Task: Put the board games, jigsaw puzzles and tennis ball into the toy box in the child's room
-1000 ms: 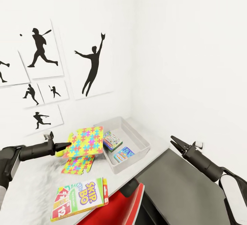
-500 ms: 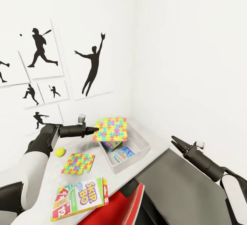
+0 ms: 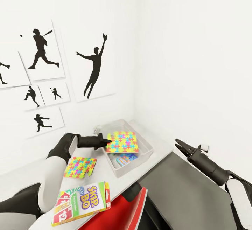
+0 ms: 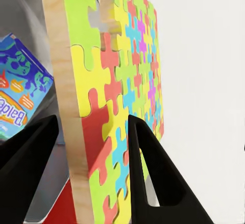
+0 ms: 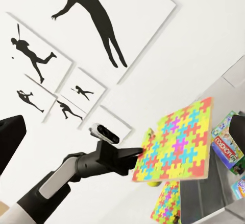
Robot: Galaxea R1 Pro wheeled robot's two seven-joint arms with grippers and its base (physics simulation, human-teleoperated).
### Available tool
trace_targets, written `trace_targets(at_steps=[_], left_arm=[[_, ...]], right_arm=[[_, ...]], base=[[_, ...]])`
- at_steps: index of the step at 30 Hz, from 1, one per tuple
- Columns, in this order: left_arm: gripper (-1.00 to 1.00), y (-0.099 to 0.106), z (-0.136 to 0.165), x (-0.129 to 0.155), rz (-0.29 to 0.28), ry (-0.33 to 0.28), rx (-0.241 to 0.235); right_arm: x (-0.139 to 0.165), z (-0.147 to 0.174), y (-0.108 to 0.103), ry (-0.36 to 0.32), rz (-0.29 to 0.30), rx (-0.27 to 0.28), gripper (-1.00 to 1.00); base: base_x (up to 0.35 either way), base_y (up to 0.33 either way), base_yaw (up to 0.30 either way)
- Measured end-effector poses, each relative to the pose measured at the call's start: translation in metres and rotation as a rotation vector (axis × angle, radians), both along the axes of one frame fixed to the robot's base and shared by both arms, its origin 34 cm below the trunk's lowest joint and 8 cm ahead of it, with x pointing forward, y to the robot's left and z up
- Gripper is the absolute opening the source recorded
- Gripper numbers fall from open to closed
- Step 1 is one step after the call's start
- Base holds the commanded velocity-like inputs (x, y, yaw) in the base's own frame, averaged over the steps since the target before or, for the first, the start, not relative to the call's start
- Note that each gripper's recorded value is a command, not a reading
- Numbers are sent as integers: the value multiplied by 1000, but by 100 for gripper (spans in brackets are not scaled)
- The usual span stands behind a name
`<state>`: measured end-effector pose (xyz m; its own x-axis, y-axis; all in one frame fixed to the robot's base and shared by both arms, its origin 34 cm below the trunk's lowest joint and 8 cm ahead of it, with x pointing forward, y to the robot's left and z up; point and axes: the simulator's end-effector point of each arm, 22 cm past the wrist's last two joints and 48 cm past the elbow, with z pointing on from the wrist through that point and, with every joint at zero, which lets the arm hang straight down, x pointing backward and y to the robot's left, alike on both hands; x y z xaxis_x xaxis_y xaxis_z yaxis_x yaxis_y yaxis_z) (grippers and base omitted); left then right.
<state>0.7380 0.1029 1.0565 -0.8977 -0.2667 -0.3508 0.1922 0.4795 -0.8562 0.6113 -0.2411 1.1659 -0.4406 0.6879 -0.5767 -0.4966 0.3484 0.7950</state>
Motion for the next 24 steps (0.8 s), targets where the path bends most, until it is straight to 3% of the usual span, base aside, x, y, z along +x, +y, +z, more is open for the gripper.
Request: trace_targets(at_steps=[10,13,16,20,24], left_arm=[[-100,-20,-1,0,10,17,-19],[-100,-26,3,3,16,-6,-36],[-100,-30,5,11,56,-33,-46],[-100,-16,-1,25,144,-32,-33],[-100,-9,-3,31,187,-37,-25]], right_arm=[[-1,1,0,-4,3,3,100],[-1,2,0,-5,3,4,100],[-1,2,0,-6,3,4,100],[-1,2,-1,-6,3,4,100],[-1,2,-1,-6,2,5,100]], base=[[0,0,0],[0,0,0],[0,0,0],[0,0,0],[0,0,0]])
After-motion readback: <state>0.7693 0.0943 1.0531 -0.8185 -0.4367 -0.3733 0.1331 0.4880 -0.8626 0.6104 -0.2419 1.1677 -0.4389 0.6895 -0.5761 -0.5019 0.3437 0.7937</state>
